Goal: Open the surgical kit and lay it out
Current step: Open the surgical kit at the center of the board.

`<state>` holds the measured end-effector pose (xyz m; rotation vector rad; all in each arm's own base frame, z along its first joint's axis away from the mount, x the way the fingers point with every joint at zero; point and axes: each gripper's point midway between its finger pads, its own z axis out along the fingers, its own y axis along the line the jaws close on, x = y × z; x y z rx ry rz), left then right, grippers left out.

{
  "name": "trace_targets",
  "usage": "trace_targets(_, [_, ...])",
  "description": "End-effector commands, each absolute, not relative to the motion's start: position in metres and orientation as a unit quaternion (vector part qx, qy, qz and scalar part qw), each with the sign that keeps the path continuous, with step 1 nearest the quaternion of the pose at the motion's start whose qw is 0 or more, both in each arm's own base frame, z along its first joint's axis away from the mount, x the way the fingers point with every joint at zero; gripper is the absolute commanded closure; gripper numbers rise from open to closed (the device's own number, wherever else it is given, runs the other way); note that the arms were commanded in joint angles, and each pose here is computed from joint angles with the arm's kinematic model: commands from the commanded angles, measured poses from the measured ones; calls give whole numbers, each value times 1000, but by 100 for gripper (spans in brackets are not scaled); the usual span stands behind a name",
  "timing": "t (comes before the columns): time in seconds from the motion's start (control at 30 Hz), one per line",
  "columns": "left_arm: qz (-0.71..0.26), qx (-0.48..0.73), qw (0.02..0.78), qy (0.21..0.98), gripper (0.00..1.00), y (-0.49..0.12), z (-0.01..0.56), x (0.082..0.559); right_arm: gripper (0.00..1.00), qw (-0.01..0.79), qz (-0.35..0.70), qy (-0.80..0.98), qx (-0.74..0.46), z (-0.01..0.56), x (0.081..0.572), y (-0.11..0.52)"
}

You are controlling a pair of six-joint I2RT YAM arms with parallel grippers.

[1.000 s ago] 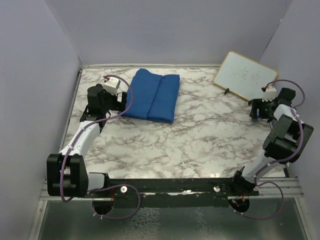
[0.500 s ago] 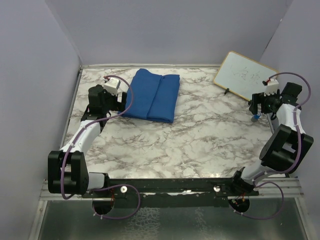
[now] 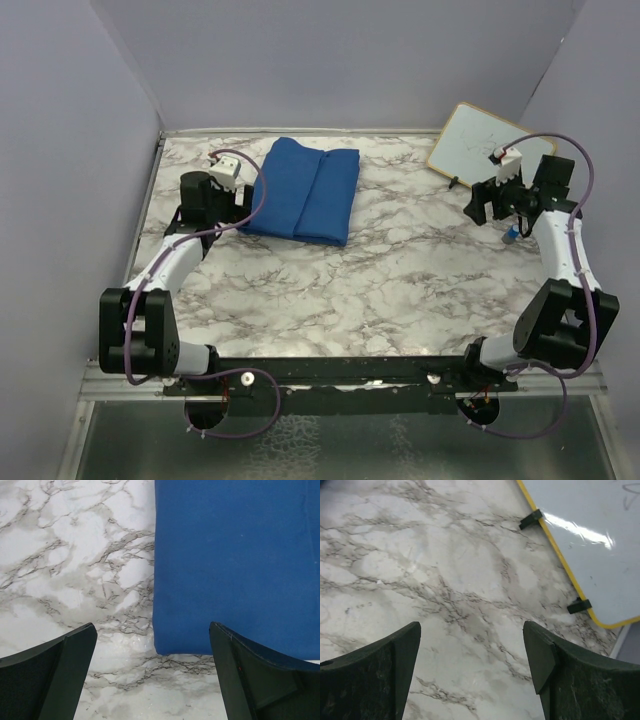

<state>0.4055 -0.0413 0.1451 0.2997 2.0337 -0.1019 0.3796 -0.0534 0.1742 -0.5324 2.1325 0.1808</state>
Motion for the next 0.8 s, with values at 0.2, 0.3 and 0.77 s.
trace_targets(0.2, [-118,166,522,829,3,-79,157,418,20,457,217,829,-239,190,347,26])
trace_targets(0.3, [-123,189,522,823,3,-89,159,422,20,446,237,822,-262,188,338,47])
trace_targets(0.77, [-102,316,509,794,2,-143,166,437,22,417,287,806,-306,188,330,105])
